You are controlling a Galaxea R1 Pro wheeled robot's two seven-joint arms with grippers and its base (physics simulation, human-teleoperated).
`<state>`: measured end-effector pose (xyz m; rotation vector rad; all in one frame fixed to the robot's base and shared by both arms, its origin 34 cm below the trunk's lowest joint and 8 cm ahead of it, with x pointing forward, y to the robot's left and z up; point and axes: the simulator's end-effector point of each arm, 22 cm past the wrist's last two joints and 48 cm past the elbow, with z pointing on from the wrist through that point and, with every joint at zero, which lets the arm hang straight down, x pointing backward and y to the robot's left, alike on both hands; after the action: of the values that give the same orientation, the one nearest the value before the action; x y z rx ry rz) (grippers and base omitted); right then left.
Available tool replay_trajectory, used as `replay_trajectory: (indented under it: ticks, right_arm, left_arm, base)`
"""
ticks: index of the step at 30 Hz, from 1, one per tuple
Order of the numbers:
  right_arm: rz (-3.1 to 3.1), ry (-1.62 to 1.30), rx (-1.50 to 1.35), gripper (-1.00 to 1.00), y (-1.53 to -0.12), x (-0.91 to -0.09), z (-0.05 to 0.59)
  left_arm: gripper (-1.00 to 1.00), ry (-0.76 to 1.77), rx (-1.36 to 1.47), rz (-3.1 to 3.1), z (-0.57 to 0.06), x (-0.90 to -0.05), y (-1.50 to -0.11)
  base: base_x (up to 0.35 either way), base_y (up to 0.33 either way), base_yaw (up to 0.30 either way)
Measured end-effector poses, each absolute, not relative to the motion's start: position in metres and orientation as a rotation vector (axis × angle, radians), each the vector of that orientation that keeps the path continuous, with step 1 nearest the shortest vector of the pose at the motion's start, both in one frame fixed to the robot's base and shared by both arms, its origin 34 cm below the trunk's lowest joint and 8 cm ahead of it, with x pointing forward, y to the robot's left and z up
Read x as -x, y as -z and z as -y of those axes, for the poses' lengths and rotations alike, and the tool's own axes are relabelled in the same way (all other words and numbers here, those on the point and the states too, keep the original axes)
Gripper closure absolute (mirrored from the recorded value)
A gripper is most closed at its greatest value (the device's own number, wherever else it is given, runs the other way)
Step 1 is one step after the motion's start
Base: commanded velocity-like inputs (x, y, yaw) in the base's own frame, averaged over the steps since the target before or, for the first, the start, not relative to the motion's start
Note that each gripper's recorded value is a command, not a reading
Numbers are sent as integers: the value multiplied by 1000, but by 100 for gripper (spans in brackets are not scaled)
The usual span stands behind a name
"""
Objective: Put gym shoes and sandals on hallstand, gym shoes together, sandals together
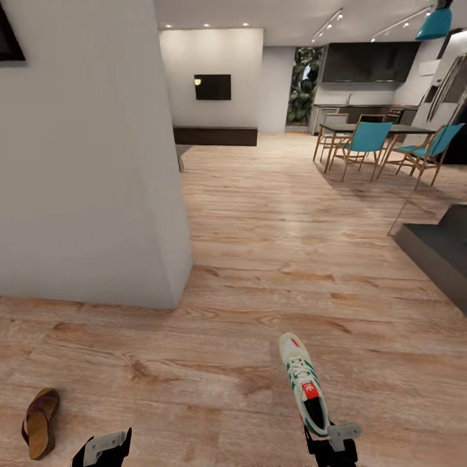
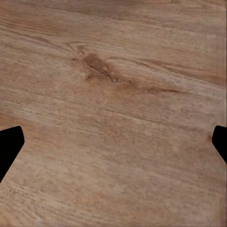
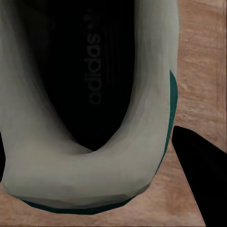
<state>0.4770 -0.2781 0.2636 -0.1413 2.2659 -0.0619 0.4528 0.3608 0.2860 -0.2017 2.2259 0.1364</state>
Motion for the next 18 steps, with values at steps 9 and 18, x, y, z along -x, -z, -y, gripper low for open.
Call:
replay_trajectory:
  ticks: [9,18]
  right_arm:
    - [-2265,62,141,100,-264,-478,278]
    - [-2264,63,140,100,-264,-478,278]
  left_arm:
    - [-100,-135,202,-2228,-360,-452,-285]
    - [-100,-135,201,-2229,-360,-452,-285]
  base:
    - [-5,-3,-300]
    - [0,0,-300]
